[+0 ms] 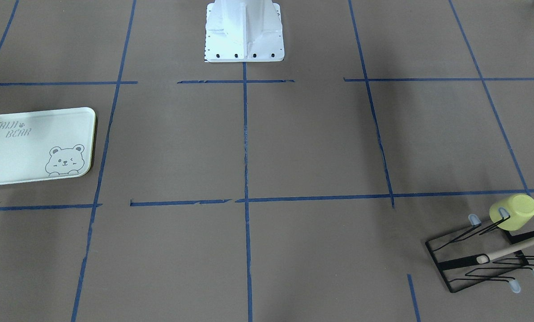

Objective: Left arm grabs green cup and hands to right arm on tray

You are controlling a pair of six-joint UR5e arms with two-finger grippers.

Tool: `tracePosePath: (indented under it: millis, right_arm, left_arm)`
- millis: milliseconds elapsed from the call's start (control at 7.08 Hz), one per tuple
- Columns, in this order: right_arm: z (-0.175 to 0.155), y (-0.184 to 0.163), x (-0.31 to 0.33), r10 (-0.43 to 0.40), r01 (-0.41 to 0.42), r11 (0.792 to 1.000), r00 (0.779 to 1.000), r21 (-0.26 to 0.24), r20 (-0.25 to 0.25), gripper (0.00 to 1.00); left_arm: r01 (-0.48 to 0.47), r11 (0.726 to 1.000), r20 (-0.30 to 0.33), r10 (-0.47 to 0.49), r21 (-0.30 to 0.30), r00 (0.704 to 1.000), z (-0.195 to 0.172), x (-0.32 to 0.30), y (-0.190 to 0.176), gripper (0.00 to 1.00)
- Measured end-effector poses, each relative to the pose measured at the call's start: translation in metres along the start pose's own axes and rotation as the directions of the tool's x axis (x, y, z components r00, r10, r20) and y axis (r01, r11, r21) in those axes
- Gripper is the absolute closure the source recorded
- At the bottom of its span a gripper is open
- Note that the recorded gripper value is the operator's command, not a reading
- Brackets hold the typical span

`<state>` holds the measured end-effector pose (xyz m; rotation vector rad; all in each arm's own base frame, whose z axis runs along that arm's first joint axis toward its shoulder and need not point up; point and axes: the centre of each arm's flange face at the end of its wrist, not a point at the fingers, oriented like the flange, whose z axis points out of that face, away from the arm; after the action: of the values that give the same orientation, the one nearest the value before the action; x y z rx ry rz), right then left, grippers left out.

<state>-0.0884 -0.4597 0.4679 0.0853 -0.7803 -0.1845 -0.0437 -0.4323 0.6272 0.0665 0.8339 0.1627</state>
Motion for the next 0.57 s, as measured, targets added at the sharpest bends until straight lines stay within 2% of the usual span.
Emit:
tracePosePath:
  millis: [283,565]
  right_arm:
    - [0.042,0.01,-0.001,0.045,-0.045,0.998,0.999,0.048,0.001,0.99]
    - [0.089,0.015,-0.03,0.064,-0.063,0.997,0.997,0.037,-0.032,0.97]
  left_arm:
    - [0.002,1.0,0.0,-0.002,0.001,1.0,0.001,-0.002,0.001,0.0]
    - [0.003,1.0,-0.001,-0.003,0.002,1.0,0.001,-0.002,0.0,0.0]
